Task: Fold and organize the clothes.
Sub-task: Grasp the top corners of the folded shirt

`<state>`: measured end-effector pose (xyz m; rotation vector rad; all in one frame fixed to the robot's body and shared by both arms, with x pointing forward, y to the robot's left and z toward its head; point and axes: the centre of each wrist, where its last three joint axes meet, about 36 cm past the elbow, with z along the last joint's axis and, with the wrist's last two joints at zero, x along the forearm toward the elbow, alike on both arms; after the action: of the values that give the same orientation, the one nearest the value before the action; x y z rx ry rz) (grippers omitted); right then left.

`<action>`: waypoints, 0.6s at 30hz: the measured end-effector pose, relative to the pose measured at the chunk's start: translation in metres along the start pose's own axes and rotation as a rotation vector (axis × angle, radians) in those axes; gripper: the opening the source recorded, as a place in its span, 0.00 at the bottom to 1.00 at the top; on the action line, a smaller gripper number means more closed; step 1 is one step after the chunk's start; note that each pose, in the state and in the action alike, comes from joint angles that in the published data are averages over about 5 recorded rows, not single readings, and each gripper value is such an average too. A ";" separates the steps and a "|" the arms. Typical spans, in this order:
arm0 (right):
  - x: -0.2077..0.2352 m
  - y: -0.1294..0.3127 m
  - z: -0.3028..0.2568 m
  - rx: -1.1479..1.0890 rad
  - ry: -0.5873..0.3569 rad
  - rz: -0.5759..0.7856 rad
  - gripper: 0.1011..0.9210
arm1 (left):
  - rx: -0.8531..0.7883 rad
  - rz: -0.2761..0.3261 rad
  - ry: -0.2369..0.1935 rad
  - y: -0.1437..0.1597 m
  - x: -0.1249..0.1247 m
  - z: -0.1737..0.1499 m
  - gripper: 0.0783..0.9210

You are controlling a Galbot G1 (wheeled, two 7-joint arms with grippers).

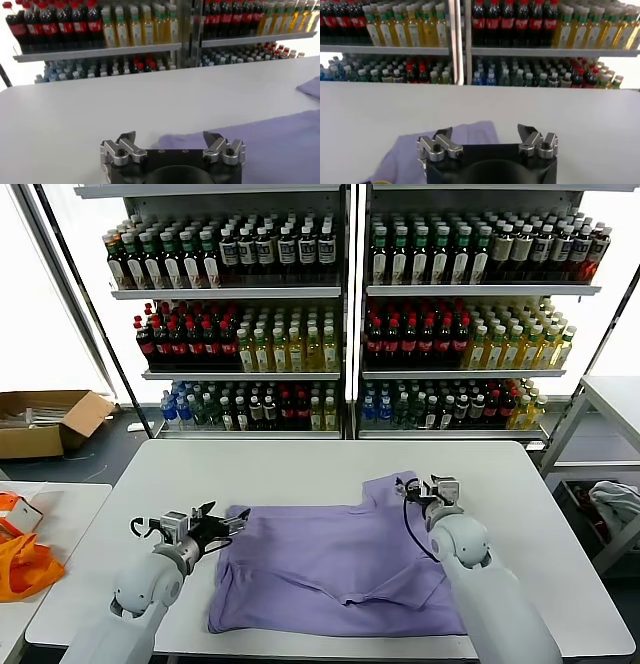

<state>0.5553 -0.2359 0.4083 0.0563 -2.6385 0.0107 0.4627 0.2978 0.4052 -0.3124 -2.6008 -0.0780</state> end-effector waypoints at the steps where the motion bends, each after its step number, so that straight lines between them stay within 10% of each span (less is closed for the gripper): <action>1: -0.003 0.000 0.000 -0.005 0.005 -0.002 0.88 | 0.002 0.001 0.002 0.000 -0.002 0.000 0.88; 18: -0.021 0.008 0.010 -0.028 0.048 -0.022 0.88 | 0.002 0.011 0.032 0.005 -0.007 0.006 0.88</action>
<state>0.5684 -0.2276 0.3900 0.0742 -2.5892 -0.0315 0.4666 0.3022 0.3969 -0.3229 -2.5667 -0.0764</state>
